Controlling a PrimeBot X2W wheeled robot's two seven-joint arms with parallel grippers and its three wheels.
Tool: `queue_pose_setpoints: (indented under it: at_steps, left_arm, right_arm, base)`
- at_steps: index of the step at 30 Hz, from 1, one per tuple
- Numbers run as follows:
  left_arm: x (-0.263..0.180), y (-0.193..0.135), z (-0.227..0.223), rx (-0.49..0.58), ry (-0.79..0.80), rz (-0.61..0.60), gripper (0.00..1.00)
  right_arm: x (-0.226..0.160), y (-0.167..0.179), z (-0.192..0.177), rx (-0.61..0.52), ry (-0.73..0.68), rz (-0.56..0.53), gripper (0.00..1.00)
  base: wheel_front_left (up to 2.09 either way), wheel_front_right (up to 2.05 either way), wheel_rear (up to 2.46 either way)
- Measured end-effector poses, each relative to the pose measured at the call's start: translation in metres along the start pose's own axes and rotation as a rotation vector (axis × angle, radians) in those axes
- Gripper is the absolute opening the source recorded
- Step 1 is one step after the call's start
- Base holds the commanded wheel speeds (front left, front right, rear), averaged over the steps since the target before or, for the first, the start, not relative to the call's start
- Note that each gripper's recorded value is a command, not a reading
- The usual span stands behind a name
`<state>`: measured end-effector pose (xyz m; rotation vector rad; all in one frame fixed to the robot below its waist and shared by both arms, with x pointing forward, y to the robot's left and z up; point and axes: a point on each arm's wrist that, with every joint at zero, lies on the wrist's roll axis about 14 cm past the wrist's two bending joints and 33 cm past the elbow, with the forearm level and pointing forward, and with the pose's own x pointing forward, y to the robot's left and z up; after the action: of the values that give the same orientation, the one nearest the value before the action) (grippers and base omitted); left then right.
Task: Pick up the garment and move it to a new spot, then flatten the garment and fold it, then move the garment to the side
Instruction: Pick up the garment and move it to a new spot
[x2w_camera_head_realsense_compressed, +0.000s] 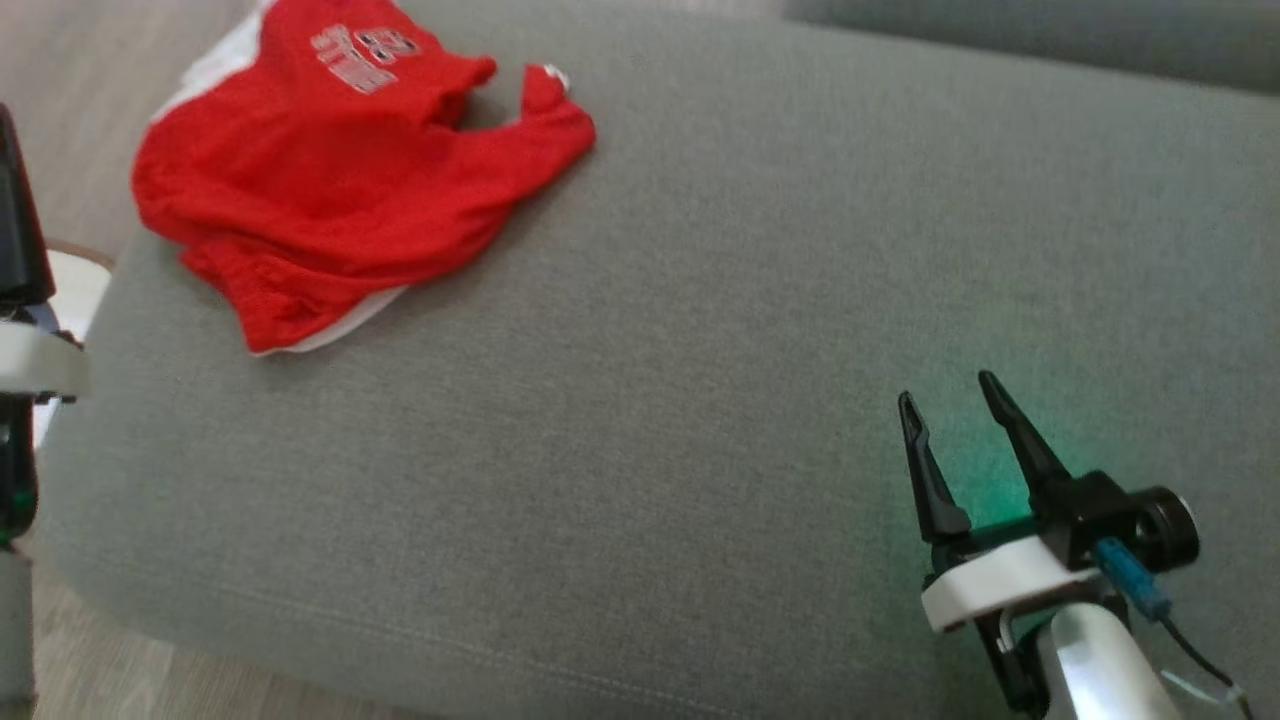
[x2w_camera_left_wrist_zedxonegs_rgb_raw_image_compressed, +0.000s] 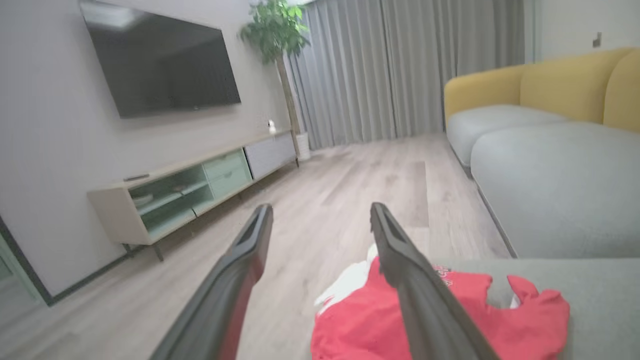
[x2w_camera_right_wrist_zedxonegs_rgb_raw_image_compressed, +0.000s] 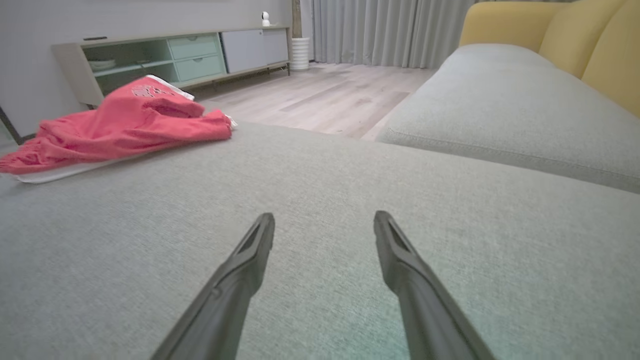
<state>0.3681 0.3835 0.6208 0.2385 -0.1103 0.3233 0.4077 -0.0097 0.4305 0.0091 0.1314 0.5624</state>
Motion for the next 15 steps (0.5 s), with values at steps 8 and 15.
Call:
queue_pose_setpoints:
  at_steps: [8,15]
  left_arm:
    - [0.016,-0.044,-0.141,-0.144,0.450,-0.036,1.00]
    - [-0.006,-0.080,-0.214,-0.202,0.704,-0.070,1.00]
  right_arm:
    - [0.014,-0.021,-0.038,-0.012,0.084,-0.026,1.00]
    - [0.020,-0.026,-0.055,-0.018,0.119,-0.027,1.00]
  base:
    - [0.00,0.00,0.00]
    - [0.00,0.00,0.00]
